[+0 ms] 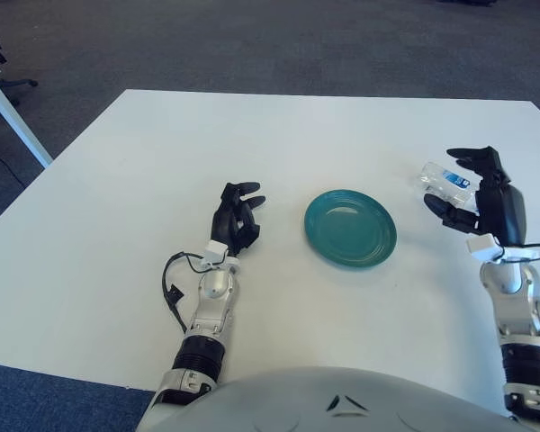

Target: Put the bottle into the plate.

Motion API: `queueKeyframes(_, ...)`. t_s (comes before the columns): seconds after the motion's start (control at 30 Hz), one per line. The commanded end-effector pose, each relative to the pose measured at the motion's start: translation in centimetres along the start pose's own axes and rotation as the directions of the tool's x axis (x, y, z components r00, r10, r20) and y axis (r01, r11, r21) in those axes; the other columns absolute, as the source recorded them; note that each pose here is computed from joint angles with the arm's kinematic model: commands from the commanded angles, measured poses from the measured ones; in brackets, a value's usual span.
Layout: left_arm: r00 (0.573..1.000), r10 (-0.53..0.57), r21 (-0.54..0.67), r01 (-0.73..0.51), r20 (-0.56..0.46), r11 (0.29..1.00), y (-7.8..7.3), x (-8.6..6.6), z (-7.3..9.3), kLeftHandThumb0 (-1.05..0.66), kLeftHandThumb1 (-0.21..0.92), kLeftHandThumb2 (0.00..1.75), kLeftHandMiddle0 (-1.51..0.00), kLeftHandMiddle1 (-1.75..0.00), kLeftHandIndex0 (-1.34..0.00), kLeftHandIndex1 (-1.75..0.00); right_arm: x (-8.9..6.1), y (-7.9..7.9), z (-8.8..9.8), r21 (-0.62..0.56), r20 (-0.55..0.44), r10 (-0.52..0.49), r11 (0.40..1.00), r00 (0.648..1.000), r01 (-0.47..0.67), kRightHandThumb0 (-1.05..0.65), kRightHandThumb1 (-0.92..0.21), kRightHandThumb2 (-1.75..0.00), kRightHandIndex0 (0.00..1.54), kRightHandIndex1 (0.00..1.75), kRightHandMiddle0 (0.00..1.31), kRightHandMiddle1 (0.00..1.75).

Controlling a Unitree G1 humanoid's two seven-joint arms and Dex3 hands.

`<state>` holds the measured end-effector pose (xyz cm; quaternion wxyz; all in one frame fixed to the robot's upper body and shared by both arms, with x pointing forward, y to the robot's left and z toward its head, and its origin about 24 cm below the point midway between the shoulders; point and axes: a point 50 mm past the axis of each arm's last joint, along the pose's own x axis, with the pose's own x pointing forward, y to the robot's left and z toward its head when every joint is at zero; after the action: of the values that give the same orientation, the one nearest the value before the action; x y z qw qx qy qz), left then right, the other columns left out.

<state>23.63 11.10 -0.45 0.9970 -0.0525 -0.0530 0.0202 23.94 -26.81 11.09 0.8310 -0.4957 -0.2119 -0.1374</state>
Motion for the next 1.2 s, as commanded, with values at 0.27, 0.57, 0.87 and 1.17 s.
queueKeyframes(0.27, 0.976, 0.036, 0.018, -0.033, -0.216, 0.999, -0.2, -3.1, -3.7, -0.63, 0.92, 0.89, -0.47, -0.79, -0.27, -1.13, 3.0, -0.9, -0.2, -0.210, 0.034, 0.017, 0.978, 0.999, -0.010, -0.65, -0.78, -0.55, 0.24, 0.64, 0.00, 1.13)
queueKeyframes(0.57, 0.974, 0.029, 0.031, -0.023, -0.225, 0.999, -0.3, -3.0, -3.9, -0.67, 0.92, 0.93, -0.45, -0.77, -0.24, -1.13, 5.6, -0.7, -2.3, -0.326, -0.033, 0.098, 0.940, 0.995, -0.103, -0.64, -0.76, -0.56, 0.21, 0.58, 0.00, 1.10)
queueKeyframes(0.87, 0.975, 0.025, 0.008, -0.024, -0.222, 1.000, -0.4, -3.0, -3.9, -0.65, 0.92, 0.92, -0.45, -0.76, -0.23, -1.13, 7.2, -0.6, -4.7, -0.342, -0.117, 0.178, 0.917, 0.977, -0.207, -0.64, -0.77, -0.55, 0.21, 0.45, 0.00, 0.96)
queueKeyframes(1.17, 0.979, 0.020, 0.017, -0.017, -0.205, 1.000, -0.2, -3.1, -3.7, -0.65, 0.92, 0.93, -0.44, -0.74, -0.24, -1.13, 8.7, 0.0, -5.7, -0.298, -0.187, 0.236, 0.911, 0.954, -0.284, -0.65, -0.78, -0.51, 0.23, 0.40, 0.00, 0.87)
